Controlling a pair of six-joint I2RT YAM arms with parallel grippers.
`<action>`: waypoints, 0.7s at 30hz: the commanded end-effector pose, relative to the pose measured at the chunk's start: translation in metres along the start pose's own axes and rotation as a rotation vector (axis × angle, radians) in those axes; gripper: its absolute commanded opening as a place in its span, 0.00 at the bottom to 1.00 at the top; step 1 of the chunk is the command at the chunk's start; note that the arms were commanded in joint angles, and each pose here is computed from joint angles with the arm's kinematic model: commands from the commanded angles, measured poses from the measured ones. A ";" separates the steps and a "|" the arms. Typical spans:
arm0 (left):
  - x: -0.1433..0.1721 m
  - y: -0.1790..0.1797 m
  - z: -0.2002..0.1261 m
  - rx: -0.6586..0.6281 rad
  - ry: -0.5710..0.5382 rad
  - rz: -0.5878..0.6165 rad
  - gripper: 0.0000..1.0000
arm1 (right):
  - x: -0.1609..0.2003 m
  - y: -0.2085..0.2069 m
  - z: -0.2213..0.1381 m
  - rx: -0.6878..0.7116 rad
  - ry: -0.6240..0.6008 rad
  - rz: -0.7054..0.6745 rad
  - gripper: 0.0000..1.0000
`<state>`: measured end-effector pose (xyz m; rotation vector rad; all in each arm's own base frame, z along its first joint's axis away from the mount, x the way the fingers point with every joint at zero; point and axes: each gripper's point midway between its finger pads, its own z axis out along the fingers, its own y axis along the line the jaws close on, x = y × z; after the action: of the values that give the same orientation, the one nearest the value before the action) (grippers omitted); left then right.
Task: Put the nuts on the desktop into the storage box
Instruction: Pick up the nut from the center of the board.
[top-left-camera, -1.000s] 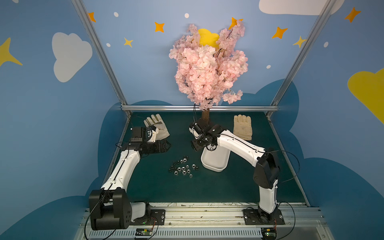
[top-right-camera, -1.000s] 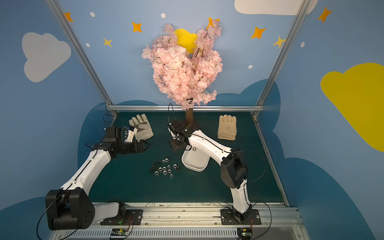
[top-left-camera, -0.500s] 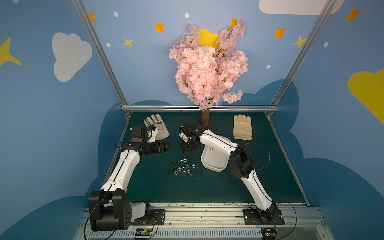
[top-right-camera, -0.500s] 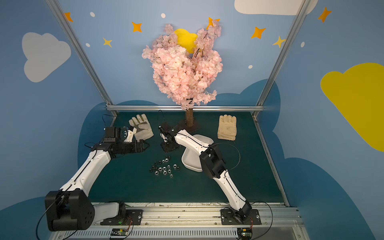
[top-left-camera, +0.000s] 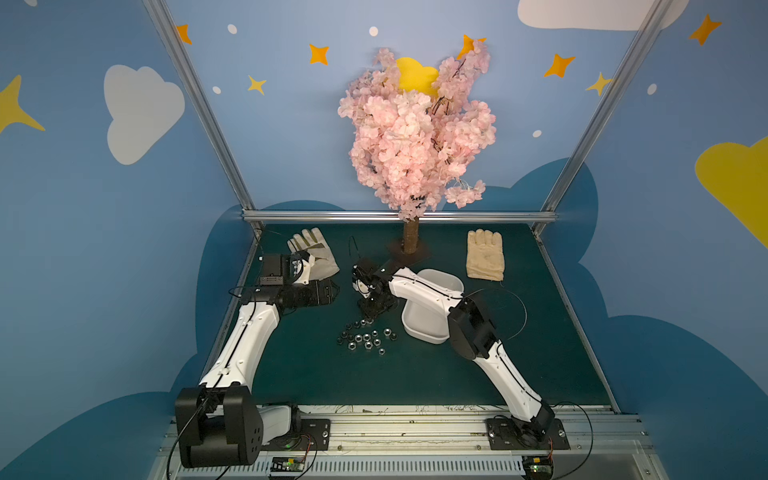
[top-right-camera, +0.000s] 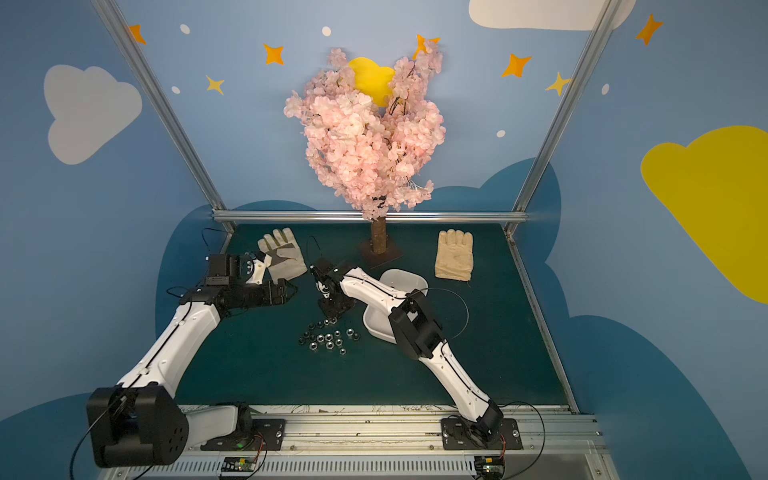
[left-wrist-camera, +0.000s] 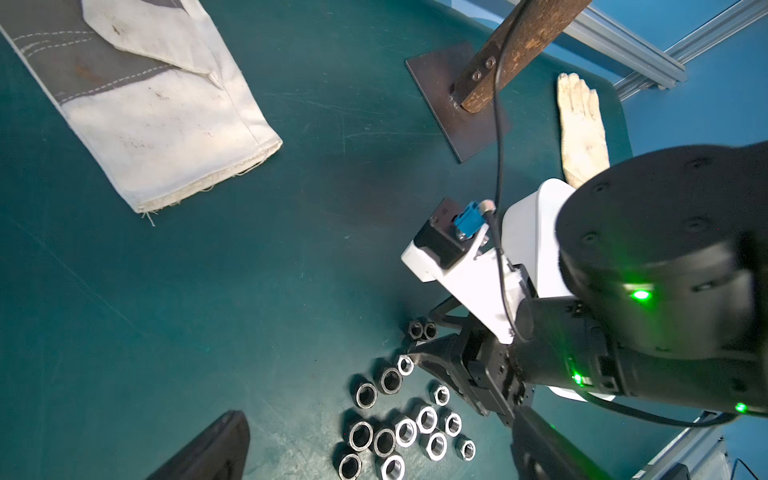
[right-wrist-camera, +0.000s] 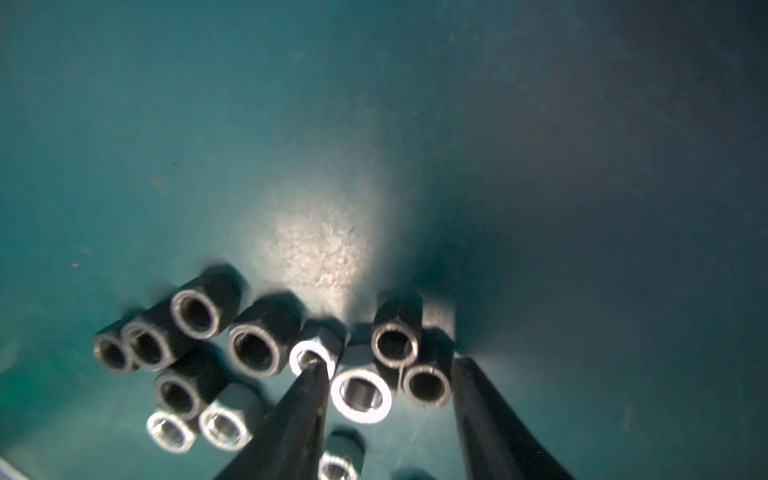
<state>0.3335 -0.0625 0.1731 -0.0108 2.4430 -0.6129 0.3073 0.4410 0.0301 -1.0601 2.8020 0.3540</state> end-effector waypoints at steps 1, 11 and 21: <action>0.001 -0.001 -0.005 -0.010 -0.010 0.016 1.00 | 0.003 0.000 0.004 0.018 0.027 -0.014 0.52; -0.001 -0.002 -0.007 -0.007 -0.018 0.018 1.00 | 0.000 -0.003 0.010 0.017 0.027 0.027 0.48; -0.001 -0.002 -0.007 -0.004 -0.021 0.015 1.00 | -0.004 -0.008 0.012 0.022 0.022 0.051 0.43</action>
<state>0.3332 -0.0610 0.1756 -0.0121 2.4358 -0.5989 0.3135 0.4445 0.0273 -1.0113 2.8214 0.3489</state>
